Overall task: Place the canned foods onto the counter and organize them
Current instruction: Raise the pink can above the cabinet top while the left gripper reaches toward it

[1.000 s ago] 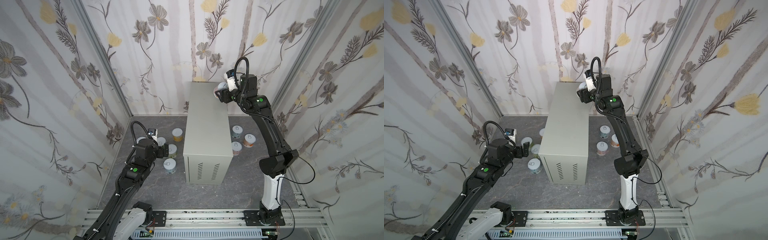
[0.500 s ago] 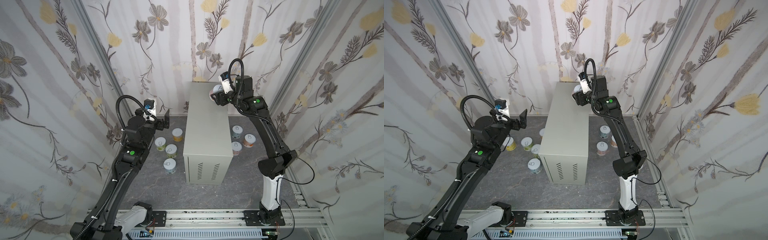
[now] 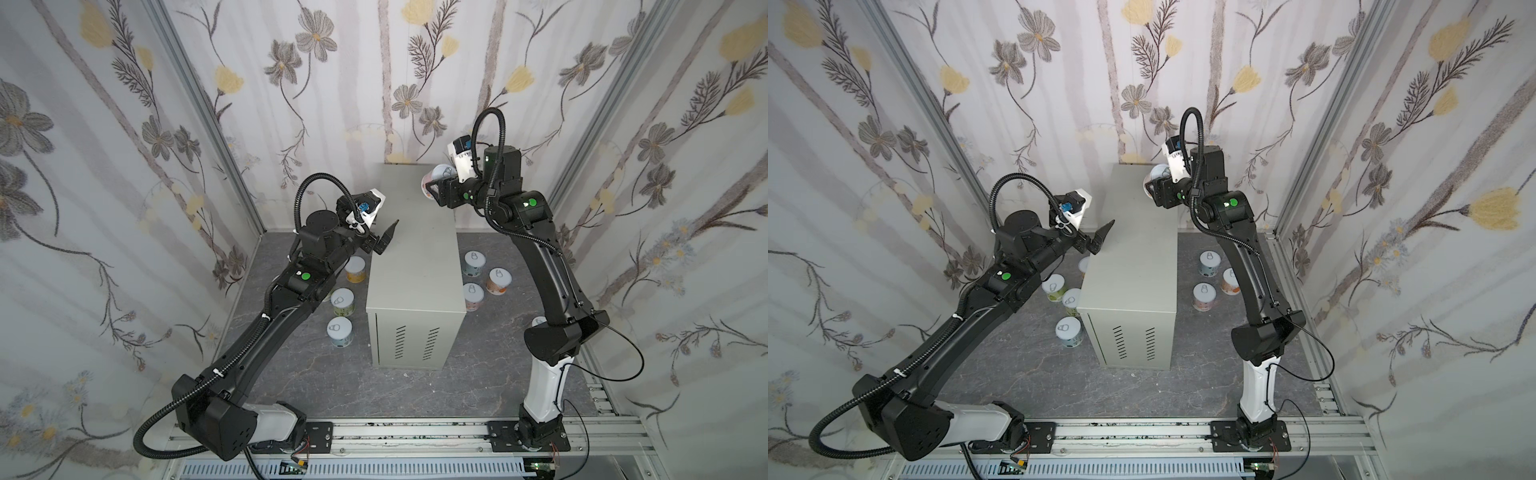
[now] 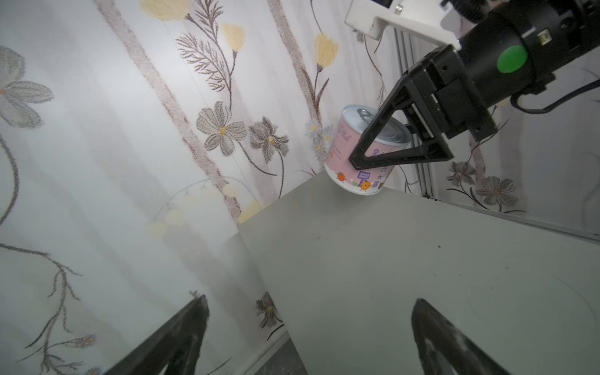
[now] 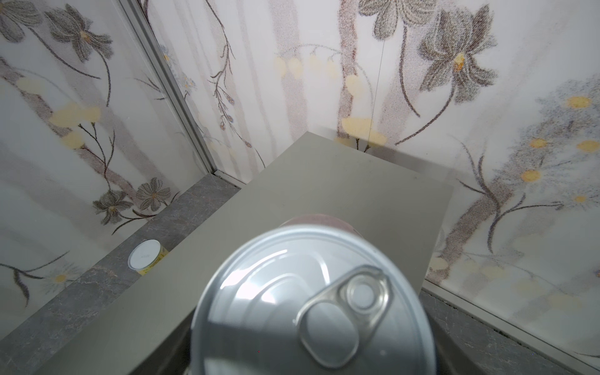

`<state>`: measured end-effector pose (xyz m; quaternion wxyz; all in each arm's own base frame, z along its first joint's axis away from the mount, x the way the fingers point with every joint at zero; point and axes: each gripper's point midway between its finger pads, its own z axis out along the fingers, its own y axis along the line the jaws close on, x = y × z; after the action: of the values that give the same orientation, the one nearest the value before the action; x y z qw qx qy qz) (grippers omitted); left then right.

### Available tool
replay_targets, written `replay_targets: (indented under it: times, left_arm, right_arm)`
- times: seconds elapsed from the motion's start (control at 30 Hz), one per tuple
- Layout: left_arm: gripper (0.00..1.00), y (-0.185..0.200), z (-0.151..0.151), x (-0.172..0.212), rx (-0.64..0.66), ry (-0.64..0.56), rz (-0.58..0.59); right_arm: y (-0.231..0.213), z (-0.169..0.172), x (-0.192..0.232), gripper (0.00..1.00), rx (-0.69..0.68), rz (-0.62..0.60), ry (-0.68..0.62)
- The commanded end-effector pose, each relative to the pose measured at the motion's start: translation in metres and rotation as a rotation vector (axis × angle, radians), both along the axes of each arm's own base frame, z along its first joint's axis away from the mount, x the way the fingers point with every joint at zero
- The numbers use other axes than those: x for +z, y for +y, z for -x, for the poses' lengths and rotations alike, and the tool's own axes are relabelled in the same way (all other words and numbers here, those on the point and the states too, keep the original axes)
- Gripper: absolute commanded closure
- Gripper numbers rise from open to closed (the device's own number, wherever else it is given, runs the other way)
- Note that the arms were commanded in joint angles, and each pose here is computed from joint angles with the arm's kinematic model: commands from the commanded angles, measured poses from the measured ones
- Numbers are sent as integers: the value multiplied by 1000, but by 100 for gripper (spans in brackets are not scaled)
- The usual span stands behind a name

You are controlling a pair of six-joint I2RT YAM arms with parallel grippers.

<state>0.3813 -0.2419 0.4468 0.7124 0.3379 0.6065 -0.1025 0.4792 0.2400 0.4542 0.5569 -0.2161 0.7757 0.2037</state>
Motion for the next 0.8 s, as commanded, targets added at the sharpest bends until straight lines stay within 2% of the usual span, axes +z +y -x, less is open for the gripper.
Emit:
replay_targets:
  times: [0.0,0.4,0.77]
  left_arm:
    - [0,-22,12,22,-104,-92,12]
    - [0,-91,5,-4,-233,13,-54]
    - [0,-100,-17,-19,-183,30,-35]
  right_arm:
    - [4,16,25,51,36,-49,-38]
    - [27,40,4,51,76,21,34]
    - [37,53,1,50,117,36,49]
